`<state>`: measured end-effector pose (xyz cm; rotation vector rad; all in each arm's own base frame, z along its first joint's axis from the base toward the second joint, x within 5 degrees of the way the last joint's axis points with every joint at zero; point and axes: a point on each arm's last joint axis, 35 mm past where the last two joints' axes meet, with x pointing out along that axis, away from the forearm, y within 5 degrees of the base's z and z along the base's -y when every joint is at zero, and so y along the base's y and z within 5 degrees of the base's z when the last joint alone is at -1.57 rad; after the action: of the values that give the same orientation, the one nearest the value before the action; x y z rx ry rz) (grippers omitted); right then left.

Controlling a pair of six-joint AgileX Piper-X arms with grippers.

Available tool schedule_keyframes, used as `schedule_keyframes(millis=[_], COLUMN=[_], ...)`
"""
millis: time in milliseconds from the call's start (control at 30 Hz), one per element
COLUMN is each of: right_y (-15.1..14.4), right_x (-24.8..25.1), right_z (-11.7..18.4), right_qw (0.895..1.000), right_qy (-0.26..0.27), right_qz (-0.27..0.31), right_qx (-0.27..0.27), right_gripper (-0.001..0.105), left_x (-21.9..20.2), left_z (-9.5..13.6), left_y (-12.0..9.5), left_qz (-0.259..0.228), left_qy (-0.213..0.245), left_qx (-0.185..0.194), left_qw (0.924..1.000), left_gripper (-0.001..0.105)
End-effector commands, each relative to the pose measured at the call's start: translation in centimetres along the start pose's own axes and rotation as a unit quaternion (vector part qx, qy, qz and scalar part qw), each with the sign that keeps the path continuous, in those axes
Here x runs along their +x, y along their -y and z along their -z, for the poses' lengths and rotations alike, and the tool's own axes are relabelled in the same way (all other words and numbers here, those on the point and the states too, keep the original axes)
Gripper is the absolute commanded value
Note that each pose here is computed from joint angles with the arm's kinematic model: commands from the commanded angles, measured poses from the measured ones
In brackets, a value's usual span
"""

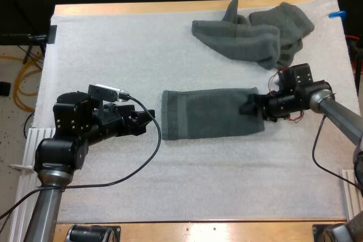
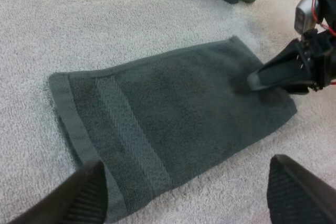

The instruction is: Pick towel from pile fold and stack

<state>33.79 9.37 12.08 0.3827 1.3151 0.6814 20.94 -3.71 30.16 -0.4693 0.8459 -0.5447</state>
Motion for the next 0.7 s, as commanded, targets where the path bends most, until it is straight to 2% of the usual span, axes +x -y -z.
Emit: schedule_keyframes(millis=[0,33,67,167,267,300,367,433,467,533,567,600,667], right_y=[0.3,0.4,0.4,0.3,-0.2,-0.6,-1.0,-1.6,-1.9,-2.6,-2.7,-3.1,-3.7], right_x=[0.5,0.5,0.5,0.1,-1.3,-2.1,-3.5,-5.5,-6.2,-8.2,-8.5,-9.3,-10.1], right_z=[0.5,0.5,0.5,0.6,0.6,0.7,1.0,1.3,1.4,1.6,1.7,1.8,2.0], right_qw=[1.000,0.999,0.999,0.998,0.992,0.986,0.971,0.942,0.931,0.891,0.885,0.873,0.868], right_qy=[-0.015,-0.014,-0.013,-0.014,-0.012,-0.012,-0.019,-0.027,-0.027,-0.032,-0.033,-0.032,-0.023], right_qz=[0.016,0.030,0.034,0.053,0.126,0.165,0.231,0.322,0.349,0.434,0.445,0.466,0.472], right_qx=[0.014,0.013,0.013,0.008,-0.015,-0.029,-0.052,-0.089,-0.100,-0.130,-0.134,-0.144,-0.150], right_gripper=[0.023,0.006,0.000,0.000,0.000,0.000,0.000,0.000,0.000,0.000,0.000,0.000,0.000], left_x=[-0.2,-0.2,-0.2,-0.2,-0.2,-0.2,-0.2,-0.2,-0.2,-0.2,-0.2,-0.2,-0.2], left_z=[-0.2,-0.2,-0.2,-0.2,-0.1,-0.1,0.0,0.1,0.1,0.2,0.2,0.3,0.3], left_y=[0.1,0.1,0.1,0.1,0.1,0.1,0.1,0.0,0.0,0.0,0.0,0.0,0.0], left_qz=[0.000,0.000,0.000,0.000,-0.001,-0.001,-0.002,-0.003,-0.004,-0.004,-0.005,-0.005,-0.006], left_qy=[0.005,0.005,0.005,0.005,0.002,0.000,-0.003,-0.007,-0.008,-0.011,-0.013,-0.015,-0.016], left_qx=[0.004,0.004,0.004,0.004,0.003,0.001,-0.001,-0.004,-0.005,-0.007,-0.008,-0.010,-0.011], left_qw=[1.0000,1.0000,1.0000,1.0000,1.0000,1.0000,1.0000,1.0000,1.0000,0.9999,0.9999,0.9998,0.9998], left_gripper=[0.063,0.063,0.063,0.063,0.063,0.063,0.063,0.063,0.063,0.063,0.063,0.063,0.063])
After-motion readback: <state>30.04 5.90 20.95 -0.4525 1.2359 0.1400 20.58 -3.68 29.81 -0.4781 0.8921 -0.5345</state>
